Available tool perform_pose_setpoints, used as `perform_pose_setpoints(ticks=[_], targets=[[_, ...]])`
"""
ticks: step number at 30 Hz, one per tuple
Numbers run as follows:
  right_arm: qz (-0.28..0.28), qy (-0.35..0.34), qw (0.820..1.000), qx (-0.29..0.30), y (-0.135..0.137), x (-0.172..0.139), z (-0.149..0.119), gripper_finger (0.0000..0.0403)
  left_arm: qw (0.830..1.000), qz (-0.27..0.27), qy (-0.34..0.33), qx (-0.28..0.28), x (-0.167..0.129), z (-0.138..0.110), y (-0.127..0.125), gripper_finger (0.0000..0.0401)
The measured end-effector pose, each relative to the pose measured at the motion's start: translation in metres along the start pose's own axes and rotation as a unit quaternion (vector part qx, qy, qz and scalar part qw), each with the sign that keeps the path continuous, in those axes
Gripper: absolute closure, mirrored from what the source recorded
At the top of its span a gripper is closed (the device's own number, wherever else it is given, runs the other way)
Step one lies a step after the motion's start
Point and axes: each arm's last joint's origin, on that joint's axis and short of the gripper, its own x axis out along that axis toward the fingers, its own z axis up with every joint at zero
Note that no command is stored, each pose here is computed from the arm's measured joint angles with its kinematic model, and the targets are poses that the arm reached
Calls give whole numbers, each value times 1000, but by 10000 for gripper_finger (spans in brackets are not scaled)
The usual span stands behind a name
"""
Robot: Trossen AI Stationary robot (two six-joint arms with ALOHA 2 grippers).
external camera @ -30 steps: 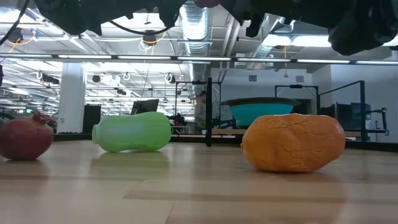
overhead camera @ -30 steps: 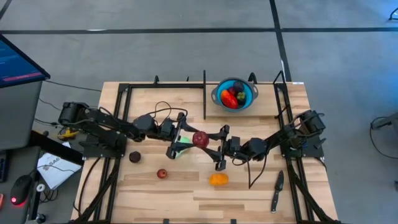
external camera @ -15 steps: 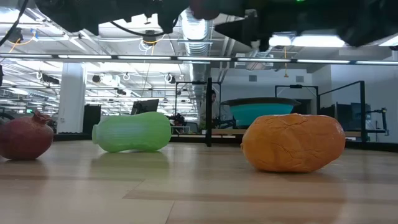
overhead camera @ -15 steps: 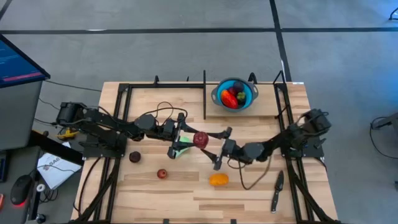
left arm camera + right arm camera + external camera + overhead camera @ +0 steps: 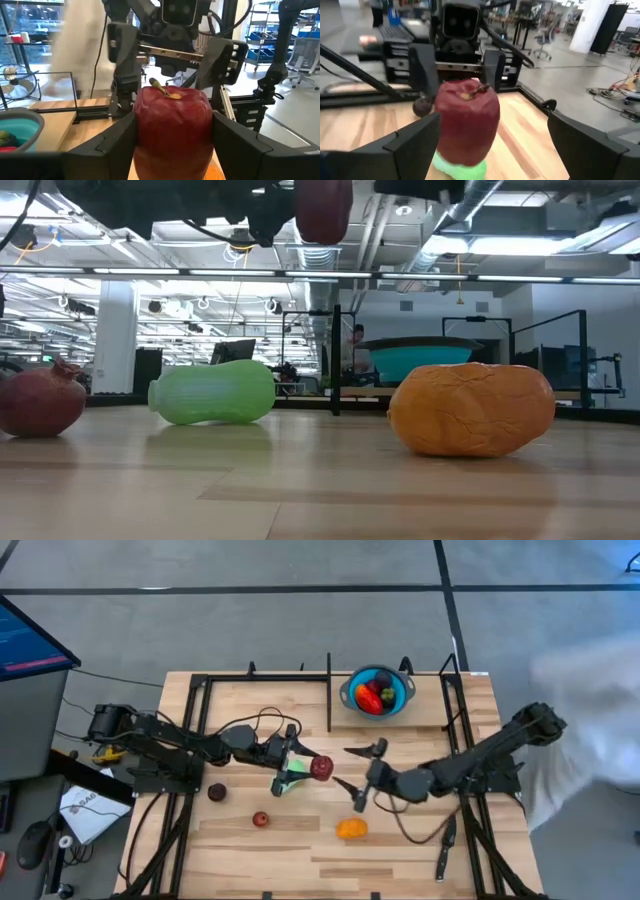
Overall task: Pick & Place Fruit
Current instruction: Put the red apple into the blue strainer bowl on the shelf
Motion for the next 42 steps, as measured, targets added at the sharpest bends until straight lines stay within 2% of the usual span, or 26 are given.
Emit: perform_pose_setpoints(ticks=[6,9,14,22,27,31,33,37,42], targets=[[32,43,998,-34,9,26,10,45,1000,-16,5,0,0,-2,-2,174],[26,63,996,-52,12,32,10,50,1000,-6,-4,0,0,1,0,174],[46,66,996,-24,10,34,16,78,1000,-10,-1,-1,0,0,-1,174],[44,75,996,-8,6,38,13,133,1000,-4,-1,-2,0,0,0,174],[44,76,996,-4,6,39,13,144,1000,-9,0,-3,0,0,0,172],[43,81,996,8,6,38,12,146,1000,-4,2,-4,0,-1,0,155],[41,94,995,20,6,37,7,146,1000,-1,8,-3,0,-2,2,139],[20,123,990,62,6,30,-21,147,999,11,34,-6,-2,-6,8,96],[-86,112,983,115,5,11,-55,147,996,35,79,-14,-9,-9,18,52]])
